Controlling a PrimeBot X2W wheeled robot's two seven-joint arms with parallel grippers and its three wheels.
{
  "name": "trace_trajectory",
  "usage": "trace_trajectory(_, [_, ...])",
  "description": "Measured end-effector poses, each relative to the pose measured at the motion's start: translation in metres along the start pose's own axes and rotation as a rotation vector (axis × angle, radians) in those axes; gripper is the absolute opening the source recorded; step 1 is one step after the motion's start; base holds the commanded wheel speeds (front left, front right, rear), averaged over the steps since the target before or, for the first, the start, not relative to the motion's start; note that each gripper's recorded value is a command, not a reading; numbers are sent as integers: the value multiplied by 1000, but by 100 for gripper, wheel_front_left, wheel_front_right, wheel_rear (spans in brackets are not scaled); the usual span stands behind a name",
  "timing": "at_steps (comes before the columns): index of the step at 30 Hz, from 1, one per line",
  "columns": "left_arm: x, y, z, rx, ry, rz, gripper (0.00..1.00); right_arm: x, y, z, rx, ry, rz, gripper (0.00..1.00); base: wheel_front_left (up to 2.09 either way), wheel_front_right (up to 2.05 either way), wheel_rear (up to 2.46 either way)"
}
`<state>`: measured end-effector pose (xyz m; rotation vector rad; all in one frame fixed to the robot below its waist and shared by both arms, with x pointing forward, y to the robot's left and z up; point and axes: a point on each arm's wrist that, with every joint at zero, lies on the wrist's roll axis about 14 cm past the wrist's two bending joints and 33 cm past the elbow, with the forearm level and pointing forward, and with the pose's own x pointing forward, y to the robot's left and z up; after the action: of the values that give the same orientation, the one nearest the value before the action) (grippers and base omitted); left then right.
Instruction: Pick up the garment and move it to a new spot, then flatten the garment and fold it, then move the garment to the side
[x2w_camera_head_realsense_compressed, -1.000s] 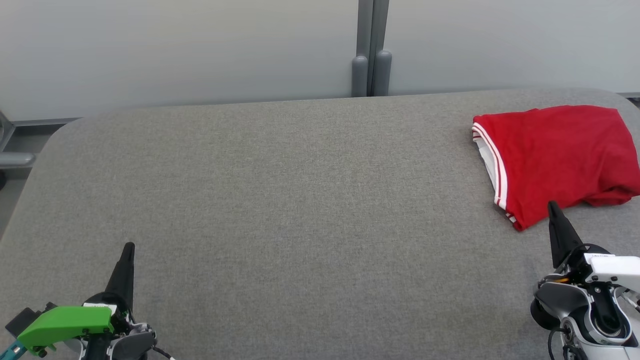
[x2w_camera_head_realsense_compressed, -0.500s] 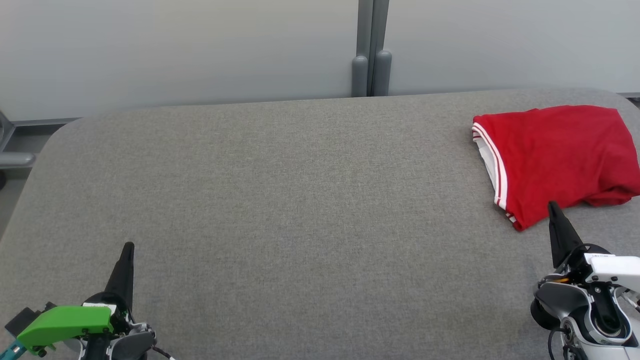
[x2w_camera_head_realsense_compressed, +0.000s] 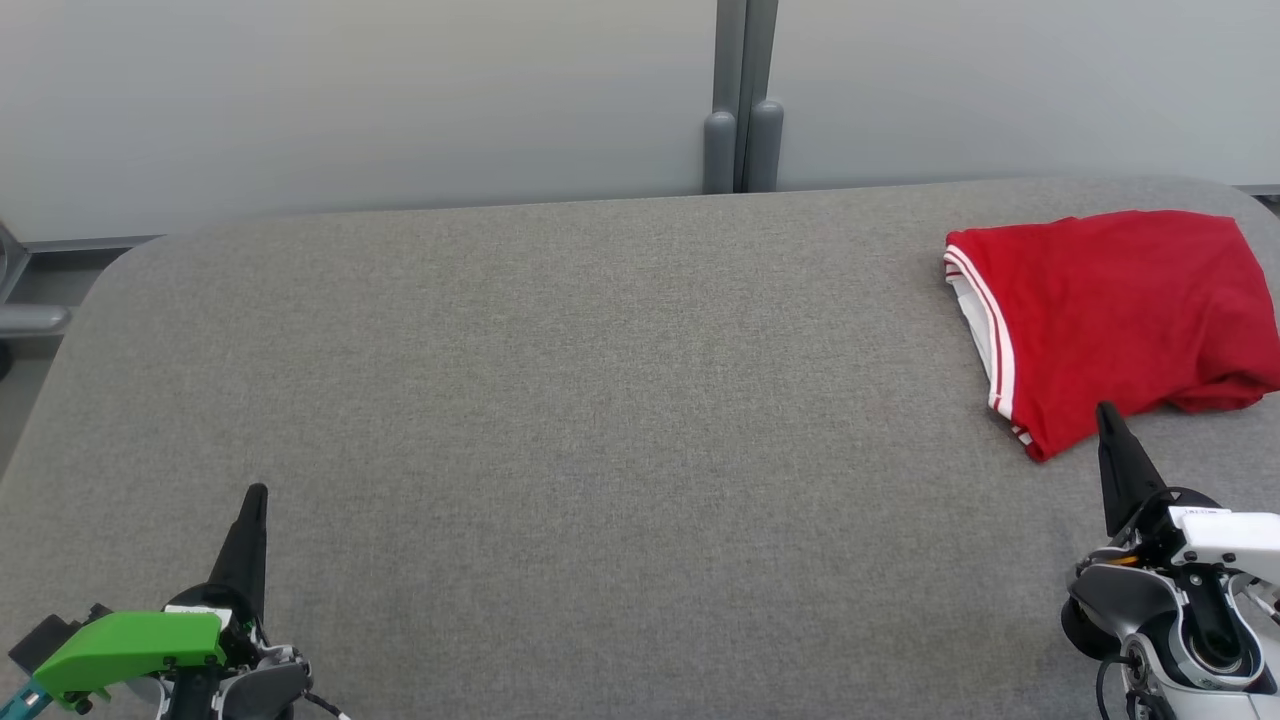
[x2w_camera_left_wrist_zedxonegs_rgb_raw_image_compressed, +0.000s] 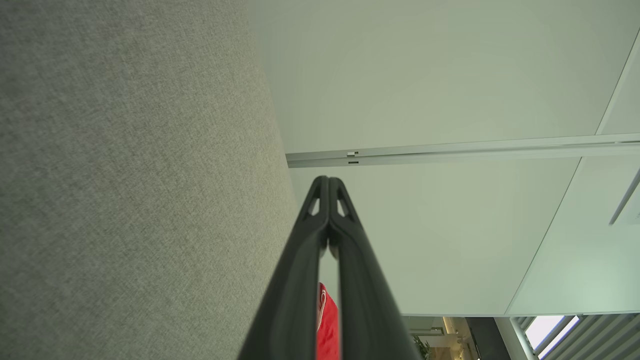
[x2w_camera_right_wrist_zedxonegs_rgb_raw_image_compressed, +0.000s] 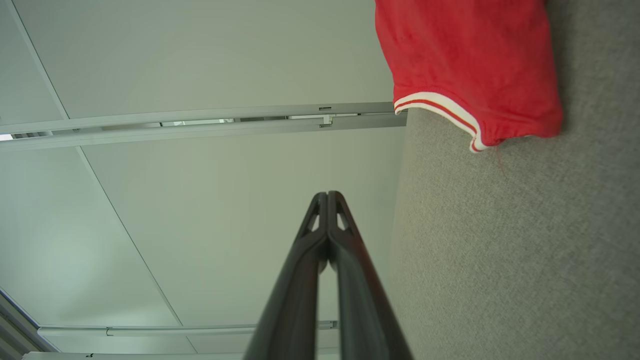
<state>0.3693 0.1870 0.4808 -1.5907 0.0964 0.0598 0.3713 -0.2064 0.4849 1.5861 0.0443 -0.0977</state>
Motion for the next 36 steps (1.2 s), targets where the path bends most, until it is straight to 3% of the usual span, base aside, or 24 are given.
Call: trace_trajectory(36, [0,0,1,-2,-4,-1,0,0,0,-1,2,5,1,0,0,0,0])
